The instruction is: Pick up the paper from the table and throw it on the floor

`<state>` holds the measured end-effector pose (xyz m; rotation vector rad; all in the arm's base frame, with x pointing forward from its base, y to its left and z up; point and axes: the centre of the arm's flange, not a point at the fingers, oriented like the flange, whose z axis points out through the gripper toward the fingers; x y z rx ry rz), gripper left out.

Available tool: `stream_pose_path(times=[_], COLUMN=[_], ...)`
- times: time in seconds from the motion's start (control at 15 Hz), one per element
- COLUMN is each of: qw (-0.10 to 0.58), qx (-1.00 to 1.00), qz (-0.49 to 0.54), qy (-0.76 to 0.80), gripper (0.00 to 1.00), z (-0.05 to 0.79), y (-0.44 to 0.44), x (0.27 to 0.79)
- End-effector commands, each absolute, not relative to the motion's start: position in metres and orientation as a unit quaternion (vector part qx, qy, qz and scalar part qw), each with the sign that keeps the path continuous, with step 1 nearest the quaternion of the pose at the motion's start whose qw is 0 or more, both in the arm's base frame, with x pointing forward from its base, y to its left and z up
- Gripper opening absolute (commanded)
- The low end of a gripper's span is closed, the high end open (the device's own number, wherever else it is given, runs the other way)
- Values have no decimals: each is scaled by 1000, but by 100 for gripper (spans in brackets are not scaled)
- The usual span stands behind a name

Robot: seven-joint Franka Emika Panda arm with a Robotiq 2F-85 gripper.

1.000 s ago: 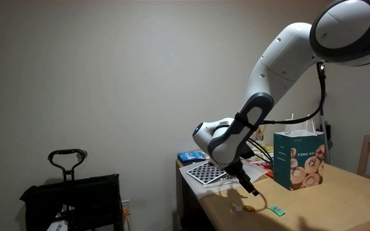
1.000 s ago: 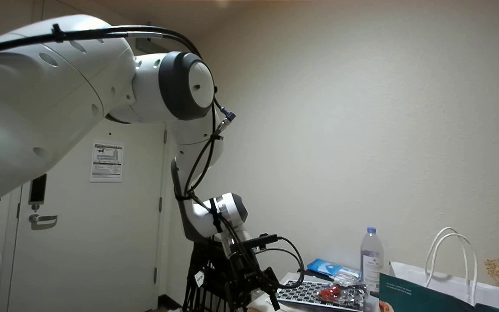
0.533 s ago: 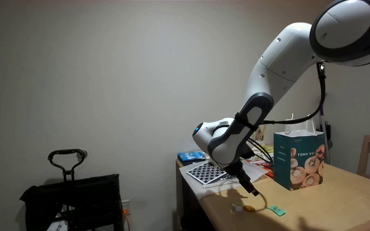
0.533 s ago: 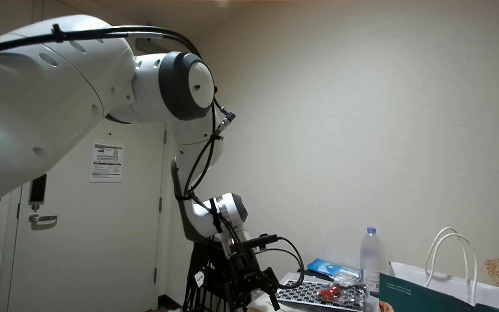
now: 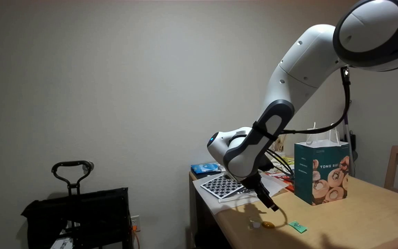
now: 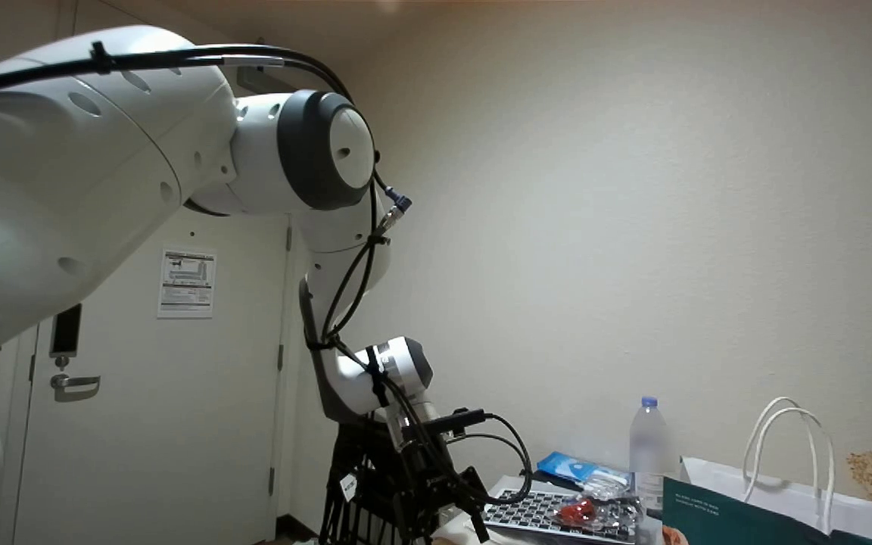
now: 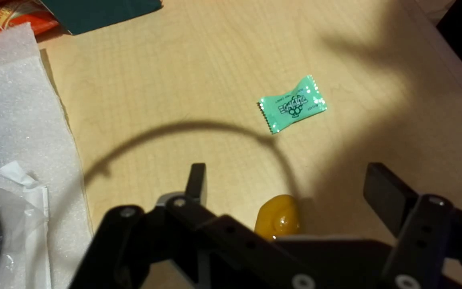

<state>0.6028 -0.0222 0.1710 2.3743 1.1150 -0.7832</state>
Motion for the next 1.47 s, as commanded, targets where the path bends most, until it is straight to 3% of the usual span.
stream_pose_path(times=[0.0,0.8,1.13,1.33,1.4], qw=[201,201,128,169,145], qx=[850,848,883,903,894], qz=[-280,-283,-330,-297,-311], qy=[399,402,310,262,289], gripper=[100,100,100,100,100], z=[171,170,160,164,161], y=[-22,-19,-6,-12,-8], x=[603,604,615,618,613])
